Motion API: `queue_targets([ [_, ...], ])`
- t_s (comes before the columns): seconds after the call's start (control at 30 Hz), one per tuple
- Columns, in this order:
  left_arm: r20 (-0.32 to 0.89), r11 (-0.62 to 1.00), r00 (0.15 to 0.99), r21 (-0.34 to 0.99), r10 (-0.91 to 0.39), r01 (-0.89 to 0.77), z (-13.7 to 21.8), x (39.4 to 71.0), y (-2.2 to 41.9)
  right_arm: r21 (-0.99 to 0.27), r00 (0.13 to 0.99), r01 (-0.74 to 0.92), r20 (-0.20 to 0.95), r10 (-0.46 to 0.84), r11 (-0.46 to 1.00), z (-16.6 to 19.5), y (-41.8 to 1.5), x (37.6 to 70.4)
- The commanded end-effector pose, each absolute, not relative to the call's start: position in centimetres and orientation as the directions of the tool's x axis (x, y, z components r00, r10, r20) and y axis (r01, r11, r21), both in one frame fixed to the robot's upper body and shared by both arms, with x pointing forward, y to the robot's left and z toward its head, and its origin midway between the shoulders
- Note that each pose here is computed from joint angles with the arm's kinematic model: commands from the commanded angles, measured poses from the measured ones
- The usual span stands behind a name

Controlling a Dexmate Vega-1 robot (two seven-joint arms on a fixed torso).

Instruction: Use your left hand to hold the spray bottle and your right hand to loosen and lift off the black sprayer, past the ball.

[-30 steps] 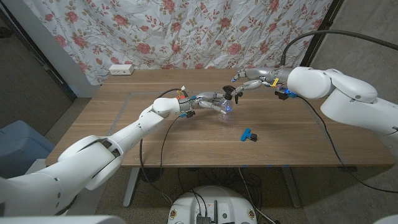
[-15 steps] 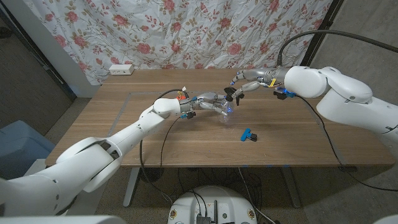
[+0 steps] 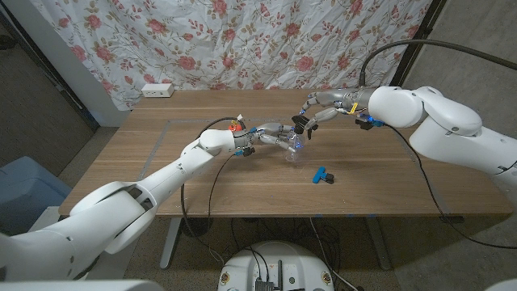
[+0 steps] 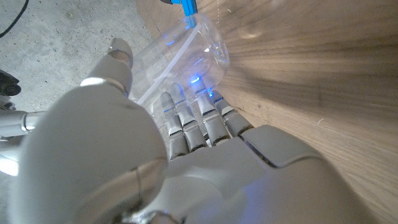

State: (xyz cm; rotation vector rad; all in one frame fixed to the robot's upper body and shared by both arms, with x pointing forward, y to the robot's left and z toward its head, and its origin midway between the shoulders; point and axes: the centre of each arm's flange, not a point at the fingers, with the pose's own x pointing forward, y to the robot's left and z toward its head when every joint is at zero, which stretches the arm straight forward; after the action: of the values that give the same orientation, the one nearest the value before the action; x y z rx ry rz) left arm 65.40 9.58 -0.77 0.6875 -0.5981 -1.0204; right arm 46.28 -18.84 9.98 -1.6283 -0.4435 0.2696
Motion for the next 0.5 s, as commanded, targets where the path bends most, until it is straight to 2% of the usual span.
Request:
queue_targets([
  [0.03,0.127,0.354,0.403,0.749,-0.906,0.560,-1.15,65.27,9.57,-0.991,0.895,0.124,0.090,0.436,-0.049,9.76,-18.89,46.18],
  [0.5,0.124,0.355,0.404,0.742,-0.906,0.569,-1.59,65.10,9.78,-0.995,0.888,0.098,0.082,0.452,-0.013,9.51,-18.78,46.39],
])
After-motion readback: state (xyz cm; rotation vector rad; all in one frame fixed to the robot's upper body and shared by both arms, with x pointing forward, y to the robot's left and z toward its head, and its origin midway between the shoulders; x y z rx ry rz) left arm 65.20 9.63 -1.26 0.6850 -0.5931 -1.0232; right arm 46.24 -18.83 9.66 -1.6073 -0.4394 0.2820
